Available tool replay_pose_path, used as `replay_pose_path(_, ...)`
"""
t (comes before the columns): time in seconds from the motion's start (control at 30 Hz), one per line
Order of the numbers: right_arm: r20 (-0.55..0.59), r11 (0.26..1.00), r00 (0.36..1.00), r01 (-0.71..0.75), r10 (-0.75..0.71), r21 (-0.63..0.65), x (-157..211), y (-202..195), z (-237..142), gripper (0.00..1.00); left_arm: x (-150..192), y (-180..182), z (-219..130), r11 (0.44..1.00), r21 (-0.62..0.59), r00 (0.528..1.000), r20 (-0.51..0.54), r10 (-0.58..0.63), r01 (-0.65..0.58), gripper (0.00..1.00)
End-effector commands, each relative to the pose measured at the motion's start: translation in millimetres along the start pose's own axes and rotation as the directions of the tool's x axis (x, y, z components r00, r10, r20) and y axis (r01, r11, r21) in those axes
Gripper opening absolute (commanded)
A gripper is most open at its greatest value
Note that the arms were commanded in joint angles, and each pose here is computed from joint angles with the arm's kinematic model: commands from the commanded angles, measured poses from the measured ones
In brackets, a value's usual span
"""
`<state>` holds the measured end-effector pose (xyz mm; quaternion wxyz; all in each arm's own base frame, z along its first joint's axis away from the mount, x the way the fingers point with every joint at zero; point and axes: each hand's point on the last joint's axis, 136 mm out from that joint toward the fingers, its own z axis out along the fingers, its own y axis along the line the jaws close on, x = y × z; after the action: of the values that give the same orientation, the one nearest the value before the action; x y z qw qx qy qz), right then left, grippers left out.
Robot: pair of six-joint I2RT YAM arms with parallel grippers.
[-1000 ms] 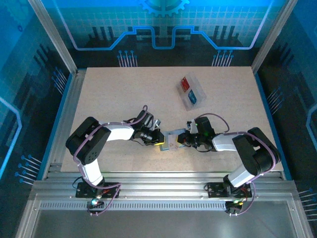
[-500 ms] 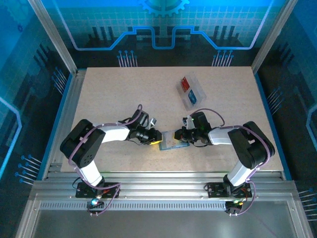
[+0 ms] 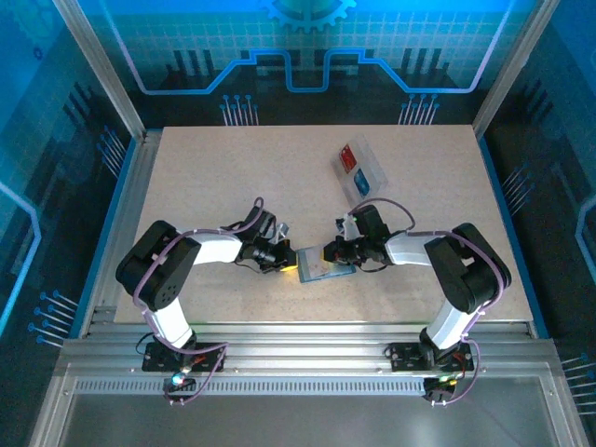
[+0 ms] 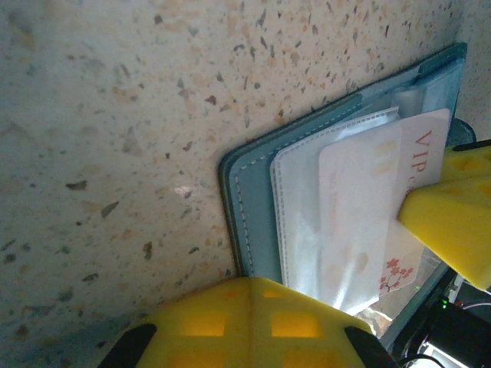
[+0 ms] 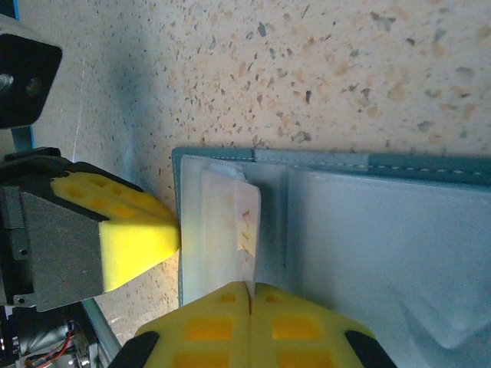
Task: Put the credit cards into the card holder
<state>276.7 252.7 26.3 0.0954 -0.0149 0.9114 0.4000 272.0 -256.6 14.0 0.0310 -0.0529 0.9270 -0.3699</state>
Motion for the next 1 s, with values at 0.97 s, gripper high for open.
replay_pose_path(0.97,-0.061,0.998,0.998,0.013,-0.010,0.061,21.9,-0.9,15.4,0.28,4.4,8.8,13.9,0.999,-0.049,0.999,-0.039,-0.021,0.019,0.05)
